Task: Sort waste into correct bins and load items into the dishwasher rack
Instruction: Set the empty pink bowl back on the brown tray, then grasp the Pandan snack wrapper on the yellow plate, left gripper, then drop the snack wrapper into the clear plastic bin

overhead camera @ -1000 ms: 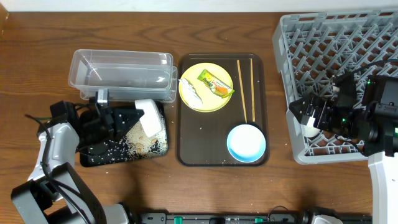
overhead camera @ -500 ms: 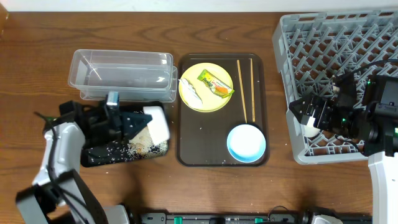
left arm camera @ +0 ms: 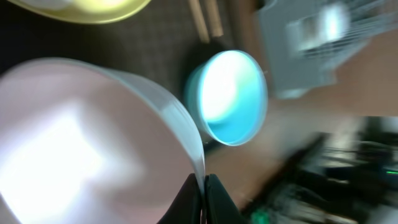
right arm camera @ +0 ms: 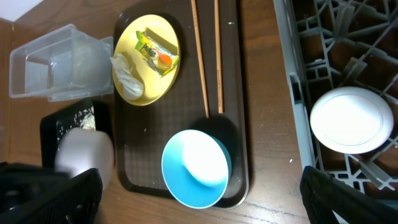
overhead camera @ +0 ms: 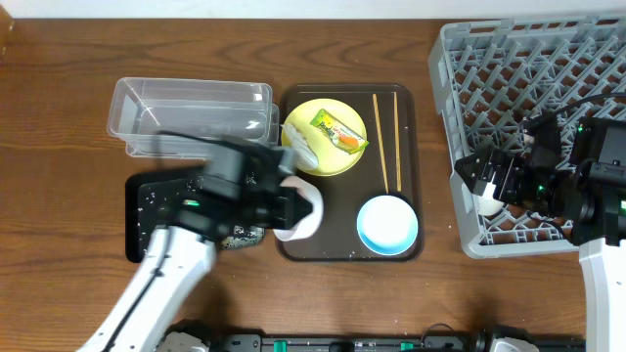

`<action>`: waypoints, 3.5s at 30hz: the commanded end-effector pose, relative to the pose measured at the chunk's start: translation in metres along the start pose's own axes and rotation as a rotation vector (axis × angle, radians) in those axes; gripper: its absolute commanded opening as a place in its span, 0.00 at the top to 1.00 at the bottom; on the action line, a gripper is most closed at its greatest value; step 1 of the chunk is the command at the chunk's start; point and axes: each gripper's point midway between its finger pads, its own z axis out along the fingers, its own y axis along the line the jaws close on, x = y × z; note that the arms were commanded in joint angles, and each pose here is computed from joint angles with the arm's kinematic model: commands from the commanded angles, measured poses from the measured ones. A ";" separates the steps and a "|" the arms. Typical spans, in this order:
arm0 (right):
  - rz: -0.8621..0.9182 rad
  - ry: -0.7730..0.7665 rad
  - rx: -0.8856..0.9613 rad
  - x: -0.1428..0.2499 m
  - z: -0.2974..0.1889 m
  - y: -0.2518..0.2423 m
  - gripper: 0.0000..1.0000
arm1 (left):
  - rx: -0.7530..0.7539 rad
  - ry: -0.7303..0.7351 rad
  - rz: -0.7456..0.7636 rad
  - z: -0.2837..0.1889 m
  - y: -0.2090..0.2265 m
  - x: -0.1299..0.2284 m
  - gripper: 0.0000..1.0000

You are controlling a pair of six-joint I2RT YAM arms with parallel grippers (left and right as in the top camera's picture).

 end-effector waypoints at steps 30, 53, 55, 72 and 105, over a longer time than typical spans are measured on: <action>-0.014 -0.030 -0.005 -0.007 -0.006 0.002 0.01 | -0.316 -0.226 0.141 0.088 0.013 -0.141 0.33; -0.008 -0.019 -0.003 -0.004 -0.006 0.001 0.01 | -0.316 -0.183 -0.071 0.165 0.068 -0.141 0.94; -0.005 -0.014 -0.002 -0.003 -0.006 0.001 0.01 | -0.314 -0.187 -0.067 0.159 0.064 -0.143 0.94; 0.000 -0.007 0.000 -0.001 -0.005 0.001 0.01 | -0.325 -0.287 -0.137 0.102 0.035 -0.161 0.48; 0.004 0.000 0.000 0.001 -0.005 0.000 0.01 | -0.340 -0.173 -0.107 0.098 0.036 -0.143 0.94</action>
